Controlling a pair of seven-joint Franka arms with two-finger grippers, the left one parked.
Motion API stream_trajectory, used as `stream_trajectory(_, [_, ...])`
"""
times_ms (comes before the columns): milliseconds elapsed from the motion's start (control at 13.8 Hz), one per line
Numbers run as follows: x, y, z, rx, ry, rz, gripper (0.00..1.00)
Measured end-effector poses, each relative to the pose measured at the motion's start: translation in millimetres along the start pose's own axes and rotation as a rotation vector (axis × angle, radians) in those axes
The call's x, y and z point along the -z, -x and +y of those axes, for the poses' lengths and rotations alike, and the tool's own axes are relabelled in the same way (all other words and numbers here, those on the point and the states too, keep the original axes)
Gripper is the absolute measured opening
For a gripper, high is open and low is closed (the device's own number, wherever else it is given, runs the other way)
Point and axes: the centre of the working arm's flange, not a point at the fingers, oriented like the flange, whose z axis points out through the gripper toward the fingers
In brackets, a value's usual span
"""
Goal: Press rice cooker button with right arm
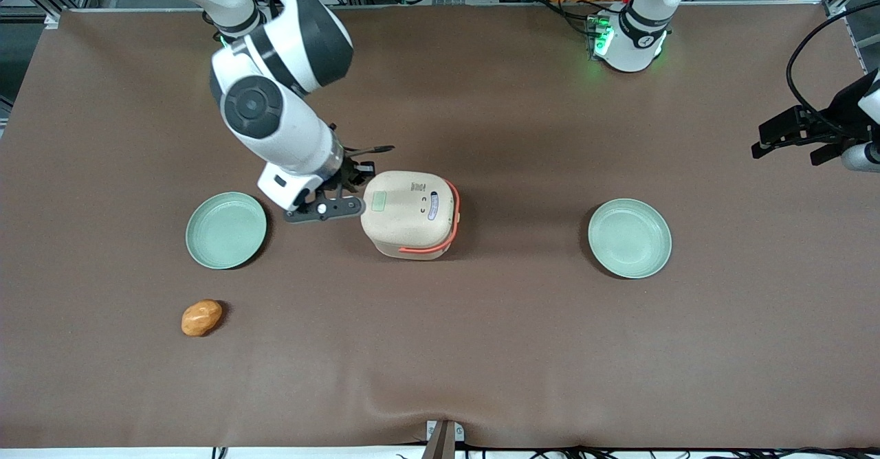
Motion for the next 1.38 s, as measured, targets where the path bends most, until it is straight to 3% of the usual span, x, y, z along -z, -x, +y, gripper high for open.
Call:
stream_trajectory(580, [-67.4,-6.0,-23.4,0.026,0.039,-0.052,0.01])
stream_trajectory(1377, [-74.8,-8.5,-24.8,0.027,0.038,-0.05,0.01])
